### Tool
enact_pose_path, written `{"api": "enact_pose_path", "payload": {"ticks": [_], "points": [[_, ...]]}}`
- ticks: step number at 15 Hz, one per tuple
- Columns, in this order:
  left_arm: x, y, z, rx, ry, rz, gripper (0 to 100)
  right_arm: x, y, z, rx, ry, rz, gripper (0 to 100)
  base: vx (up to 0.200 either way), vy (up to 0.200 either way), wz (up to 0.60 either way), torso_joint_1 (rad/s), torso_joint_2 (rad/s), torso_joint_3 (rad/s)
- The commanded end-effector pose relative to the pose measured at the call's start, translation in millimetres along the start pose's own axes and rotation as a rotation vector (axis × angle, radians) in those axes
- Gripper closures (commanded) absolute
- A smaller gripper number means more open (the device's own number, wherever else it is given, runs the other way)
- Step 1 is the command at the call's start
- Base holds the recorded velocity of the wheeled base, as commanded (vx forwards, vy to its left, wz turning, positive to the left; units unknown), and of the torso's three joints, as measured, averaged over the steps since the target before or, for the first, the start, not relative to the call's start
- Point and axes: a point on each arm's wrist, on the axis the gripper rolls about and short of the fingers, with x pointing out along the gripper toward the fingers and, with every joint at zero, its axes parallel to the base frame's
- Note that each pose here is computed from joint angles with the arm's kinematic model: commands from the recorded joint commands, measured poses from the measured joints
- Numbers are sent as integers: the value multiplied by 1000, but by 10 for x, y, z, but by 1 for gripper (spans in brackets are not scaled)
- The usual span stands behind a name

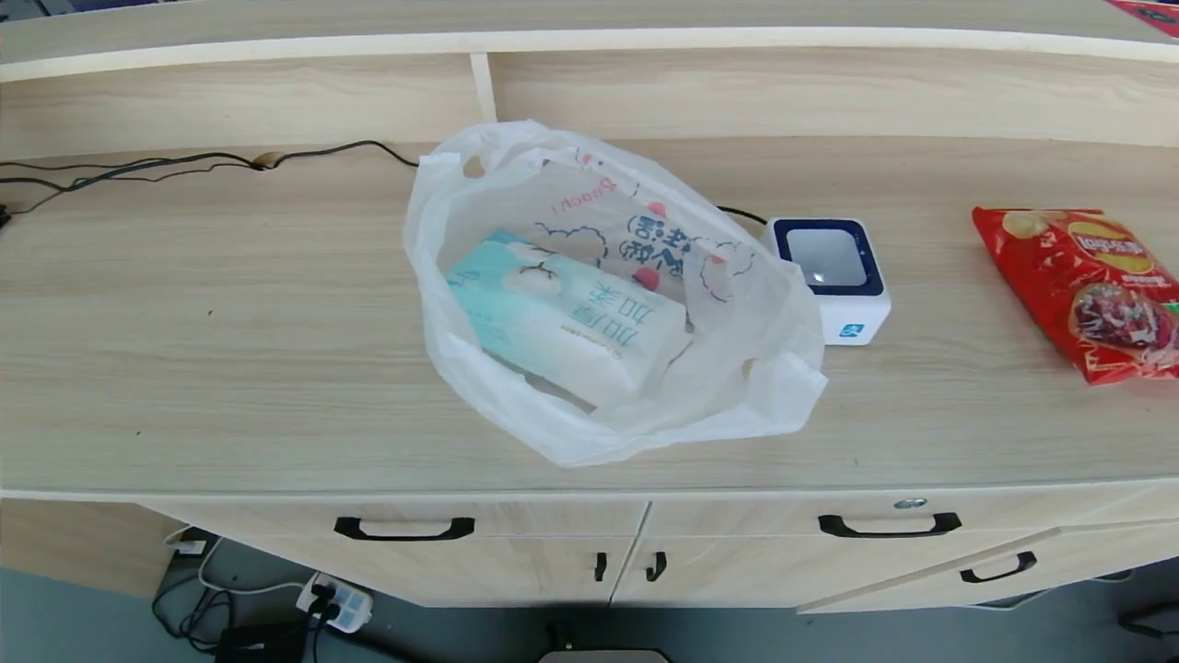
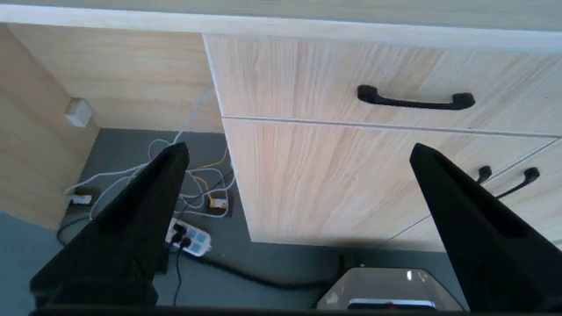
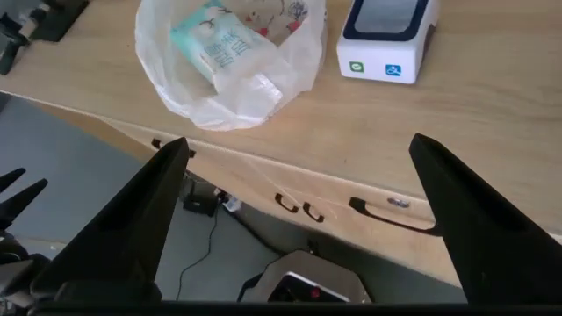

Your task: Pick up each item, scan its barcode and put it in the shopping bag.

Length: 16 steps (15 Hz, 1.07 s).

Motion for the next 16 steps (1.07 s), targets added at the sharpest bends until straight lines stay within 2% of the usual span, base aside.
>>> {"api": "enact_pose_path", "payload": {"ticks": [1,6,10,12,13,14,15,16], "points": [[0,0,0,0,0,0,0,30,-7,-17,3,15,-2,0,0,0,-600,-12,2,7],[0,0,0,0,0,0,0,19,-4,-15,17,7,1,0,0,0,-600,1,0,2],[0,0,0,0,0,0,0,78,12,33,-17,24,60,0,0,0,0,0,0,0],[0,0,0,0,0,-1,0,454,56,456,-21,6,99,0,0,0,0,0,0,0],[0,0,0,0,0,0,0,643,83,679,-29,-32,142,0,0,0,0,0,0,0],[0,0,0,0,0,0,0,706,94,761,-32,-51,159,0,0,0,0,0,0,0],[0,0,0,0,0,-1,0,839,113,949,-75,-89,190,0,0,0,0,0,0,0],[0,0,0,0,0,0,0,893,2,1021,-100,-93,142,0,0,0,0,0,0,0]]}}
